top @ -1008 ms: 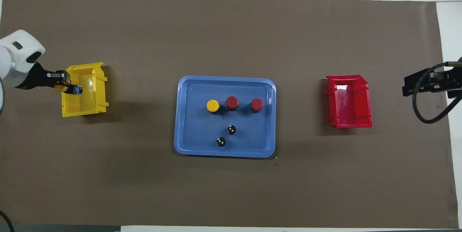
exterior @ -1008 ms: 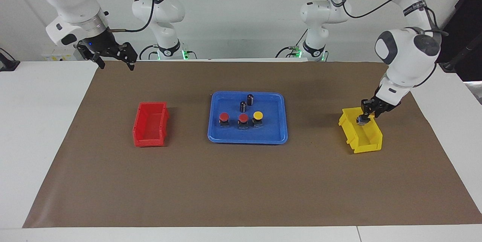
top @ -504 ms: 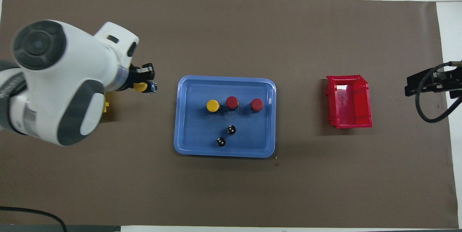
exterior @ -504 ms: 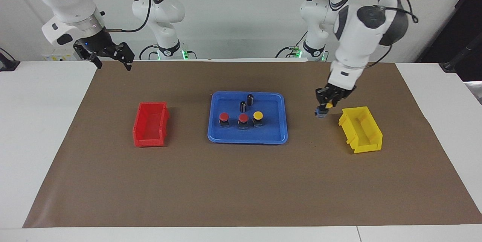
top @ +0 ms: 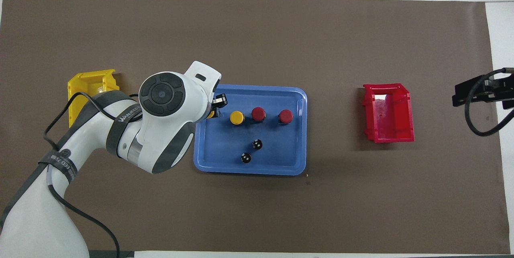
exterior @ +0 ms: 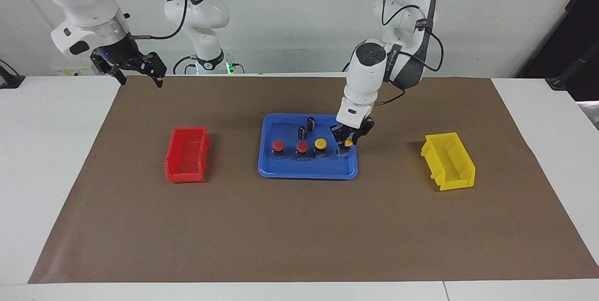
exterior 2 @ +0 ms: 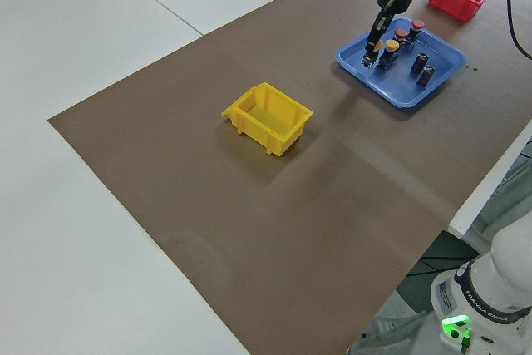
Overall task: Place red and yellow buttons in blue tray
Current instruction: 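Carry the yellow button to the tray and release it beside the others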
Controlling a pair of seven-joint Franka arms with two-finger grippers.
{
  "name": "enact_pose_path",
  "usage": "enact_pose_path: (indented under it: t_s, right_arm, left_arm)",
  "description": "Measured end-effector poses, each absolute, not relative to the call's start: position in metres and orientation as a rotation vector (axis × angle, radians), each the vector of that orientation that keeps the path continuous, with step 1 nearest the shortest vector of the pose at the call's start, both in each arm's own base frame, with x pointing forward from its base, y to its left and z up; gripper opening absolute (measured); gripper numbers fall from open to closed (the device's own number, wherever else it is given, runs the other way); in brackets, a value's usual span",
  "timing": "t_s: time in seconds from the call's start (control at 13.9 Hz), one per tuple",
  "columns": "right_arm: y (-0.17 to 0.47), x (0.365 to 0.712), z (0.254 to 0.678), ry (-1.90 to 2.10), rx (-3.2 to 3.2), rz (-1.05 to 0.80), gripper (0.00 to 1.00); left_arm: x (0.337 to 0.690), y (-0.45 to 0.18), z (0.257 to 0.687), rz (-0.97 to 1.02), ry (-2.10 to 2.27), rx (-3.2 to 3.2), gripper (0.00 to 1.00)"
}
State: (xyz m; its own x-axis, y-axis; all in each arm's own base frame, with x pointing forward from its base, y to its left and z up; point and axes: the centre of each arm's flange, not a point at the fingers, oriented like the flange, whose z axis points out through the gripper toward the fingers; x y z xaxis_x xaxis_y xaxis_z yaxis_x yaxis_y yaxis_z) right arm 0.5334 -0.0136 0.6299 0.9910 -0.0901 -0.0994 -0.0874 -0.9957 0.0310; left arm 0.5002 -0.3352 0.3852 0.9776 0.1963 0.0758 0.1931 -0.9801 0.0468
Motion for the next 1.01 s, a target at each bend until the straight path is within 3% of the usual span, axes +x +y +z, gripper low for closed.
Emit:
enact_pose_path:
  t_s: [0.79, 1.01]
  right_arm:
    - [-0.014, 0.534, 0.63, -0.139, 3.109, -0.142, 1.0]
    - [-0.014, 0.534, 0.63, -0.139, 3.109, -0.142, 1.0]
  left_arm:
    - [0.49, -0.339, 0.368, 0.126, 0.278, 3.085, 0.44]
    - [0.491, -0.339, 0.368, 0.128, 0.279, 3.084, 0.74]
